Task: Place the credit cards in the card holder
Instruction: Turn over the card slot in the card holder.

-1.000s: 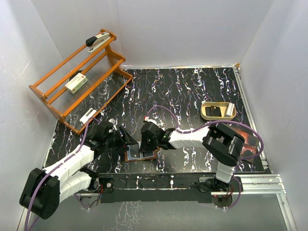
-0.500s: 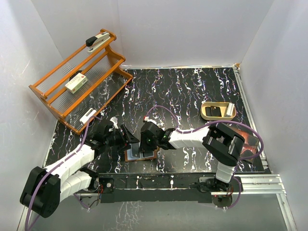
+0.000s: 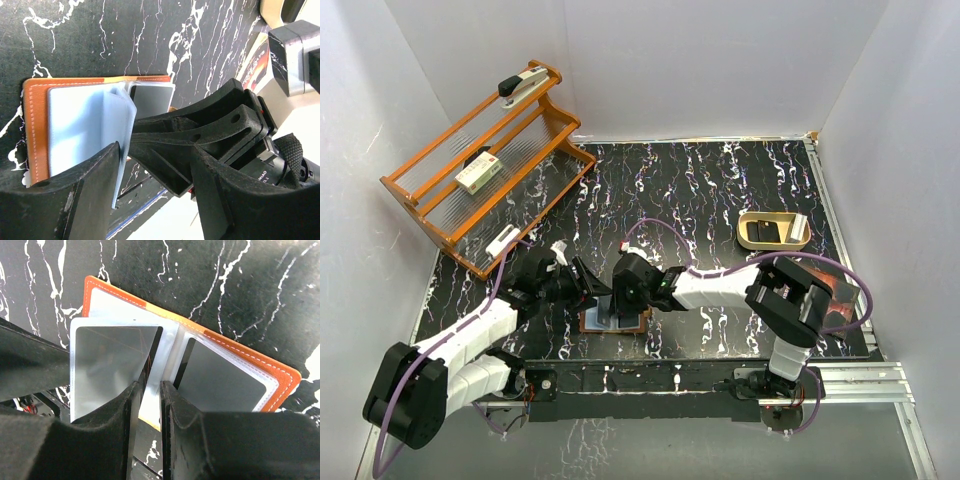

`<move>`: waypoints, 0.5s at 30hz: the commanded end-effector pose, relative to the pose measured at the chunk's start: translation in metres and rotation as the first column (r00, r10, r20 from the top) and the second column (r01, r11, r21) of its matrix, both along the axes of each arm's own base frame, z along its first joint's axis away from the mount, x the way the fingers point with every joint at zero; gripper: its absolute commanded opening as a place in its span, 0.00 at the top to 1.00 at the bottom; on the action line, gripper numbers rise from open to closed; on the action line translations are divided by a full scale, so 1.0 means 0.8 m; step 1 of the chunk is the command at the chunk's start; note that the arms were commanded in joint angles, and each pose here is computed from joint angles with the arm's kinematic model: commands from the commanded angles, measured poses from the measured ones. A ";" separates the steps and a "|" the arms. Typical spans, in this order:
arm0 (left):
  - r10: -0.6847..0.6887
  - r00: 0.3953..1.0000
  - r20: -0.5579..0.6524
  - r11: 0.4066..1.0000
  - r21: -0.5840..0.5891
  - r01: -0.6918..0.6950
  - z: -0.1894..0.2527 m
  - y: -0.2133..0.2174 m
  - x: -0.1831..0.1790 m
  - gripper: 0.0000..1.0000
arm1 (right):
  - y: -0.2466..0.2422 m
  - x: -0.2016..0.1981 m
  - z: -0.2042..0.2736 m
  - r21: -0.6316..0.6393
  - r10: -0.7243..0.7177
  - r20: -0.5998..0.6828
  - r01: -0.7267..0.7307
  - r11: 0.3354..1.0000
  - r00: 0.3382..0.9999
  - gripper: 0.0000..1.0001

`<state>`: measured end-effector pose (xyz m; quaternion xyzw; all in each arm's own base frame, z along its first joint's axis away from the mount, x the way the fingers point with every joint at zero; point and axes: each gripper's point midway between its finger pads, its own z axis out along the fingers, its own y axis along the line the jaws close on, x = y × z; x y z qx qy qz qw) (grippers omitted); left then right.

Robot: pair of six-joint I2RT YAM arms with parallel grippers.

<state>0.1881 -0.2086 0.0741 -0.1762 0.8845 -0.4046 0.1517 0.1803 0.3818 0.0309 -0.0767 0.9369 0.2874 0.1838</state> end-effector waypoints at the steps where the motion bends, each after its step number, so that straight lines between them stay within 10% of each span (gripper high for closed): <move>1: 0.001 0.999 0.042 0.999 -0.033 0.001 0.033 -0.006 0.011 0.44 | -0.025 -0.004 0.000 -0.062 -0.007 0.034 0.009 0.998 0.999 0.79; 15: 0.037 0.998 0.058 0.994 0.097 -0.042 0.029 0.020 0.009 0.40 | -0.035 -0.011 -0.024 -0.093 0.001 0.013 0.000 0.996 1.000 0.89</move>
